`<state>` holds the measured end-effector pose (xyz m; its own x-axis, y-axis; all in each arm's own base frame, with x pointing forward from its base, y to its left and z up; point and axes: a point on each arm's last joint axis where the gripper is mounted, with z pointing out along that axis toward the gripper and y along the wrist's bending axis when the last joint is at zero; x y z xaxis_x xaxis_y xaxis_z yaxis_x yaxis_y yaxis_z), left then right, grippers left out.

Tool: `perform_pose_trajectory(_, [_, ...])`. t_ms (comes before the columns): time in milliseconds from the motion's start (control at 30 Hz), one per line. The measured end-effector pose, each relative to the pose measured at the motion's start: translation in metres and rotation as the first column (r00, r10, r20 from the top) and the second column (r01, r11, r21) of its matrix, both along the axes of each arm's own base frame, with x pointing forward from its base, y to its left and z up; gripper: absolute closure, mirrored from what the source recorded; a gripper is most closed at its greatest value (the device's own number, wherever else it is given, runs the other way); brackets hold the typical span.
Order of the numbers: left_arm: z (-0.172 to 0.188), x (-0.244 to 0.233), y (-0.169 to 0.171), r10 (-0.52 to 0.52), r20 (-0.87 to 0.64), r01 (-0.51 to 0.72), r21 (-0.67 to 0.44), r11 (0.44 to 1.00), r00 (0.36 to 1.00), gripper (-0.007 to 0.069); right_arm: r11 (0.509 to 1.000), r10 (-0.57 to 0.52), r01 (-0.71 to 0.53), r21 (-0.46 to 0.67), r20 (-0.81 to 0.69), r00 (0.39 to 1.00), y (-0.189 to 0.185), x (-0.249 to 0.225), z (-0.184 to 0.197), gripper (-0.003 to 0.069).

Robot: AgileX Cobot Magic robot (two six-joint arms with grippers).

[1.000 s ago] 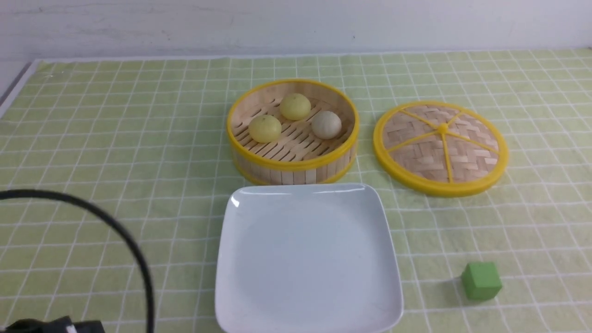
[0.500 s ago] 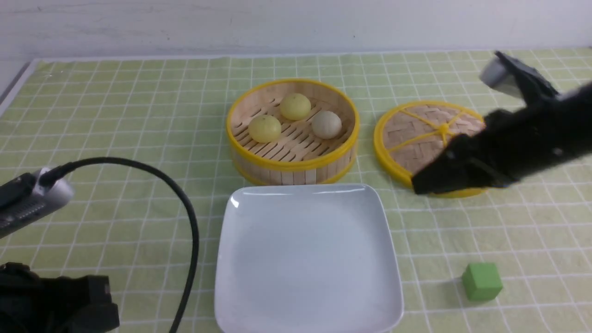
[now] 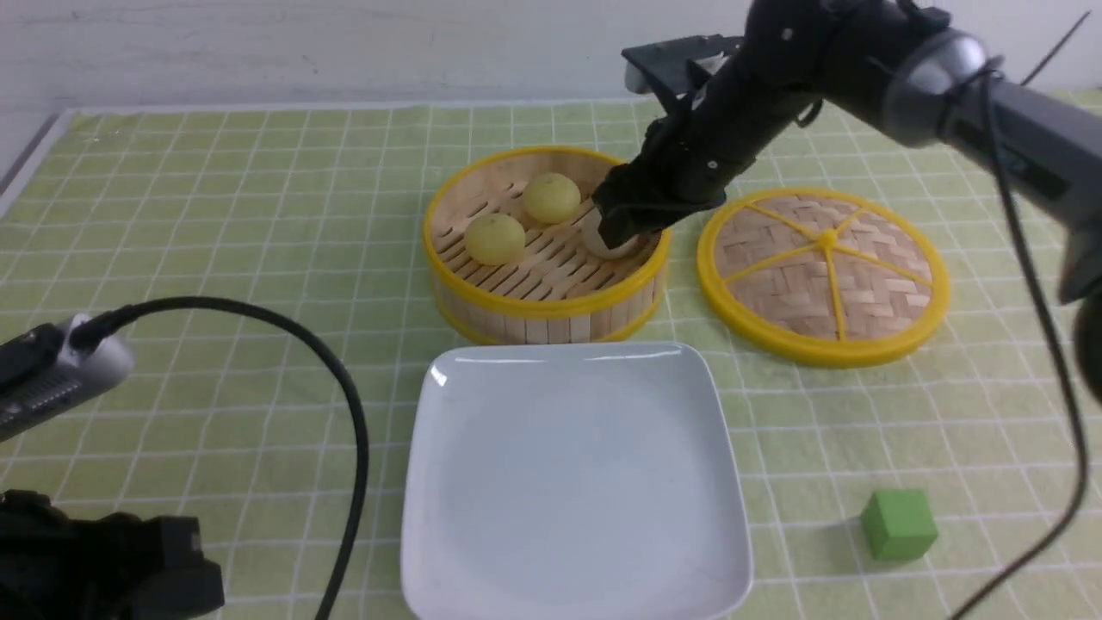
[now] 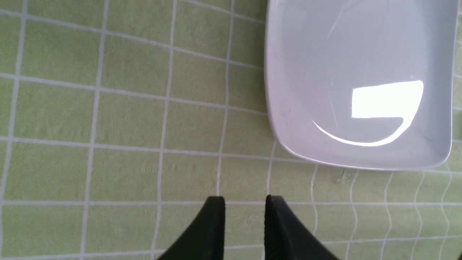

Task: Put the steamed buns into the plate on the green tablecloth.
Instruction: 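Reach toward a bun in the bamboo steamer with the right gripper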

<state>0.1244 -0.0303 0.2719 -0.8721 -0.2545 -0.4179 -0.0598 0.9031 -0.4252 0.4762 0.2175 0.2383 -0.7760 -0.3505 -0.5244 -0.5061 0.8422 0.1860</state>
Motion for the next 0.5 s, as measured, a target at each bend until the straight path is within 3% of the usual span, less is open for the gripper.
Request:
perform_pose_trajectory(167, [0.0,0.0,0.0,0.0,0.0,0.0,0.001,1.0,1.0,0.0427,0.999,-0.049,0.05,-0.014,0.035,0.998,0.007,0.029,-0.021,0.0245])
perform_pose_trajectory(267, [0.0,0.0,0.0,0.0,0.001,0.0,0.004,1.0,1.0,0.0426,0.999,-0.053,0.053,-0.001,0.042,0.998,0.011,0.036,-0.034,0.0295])
perform_pose_trajectory(367, [0.0,0.0,0.001,-0.001,0.001,0.001,0.011,1.0,1.0,0.0424,0.999,-0.042,0.042,-0.006,0.035,0.998,0.013,0.035,-0.034,0.0443])
perform_pose_trajectory(433, [0.0,0.0,0.001,-0.001,0.001,0.001,0.014,1.0,1.0,0.0423,1.0,-0.026,0.027,-0.011,0.032,0.999,0.016,0.03,-0.023,0.0579])
perform_pose_trajectory(500, [-0.001,0.0,0.002,-0.002,0.001,0.002,0.023,1.0,1.0,0.0419,0.999,-0.001,0.002,-0.035,0.031,1.0,0.02,0.02,-0.005,0.0636])
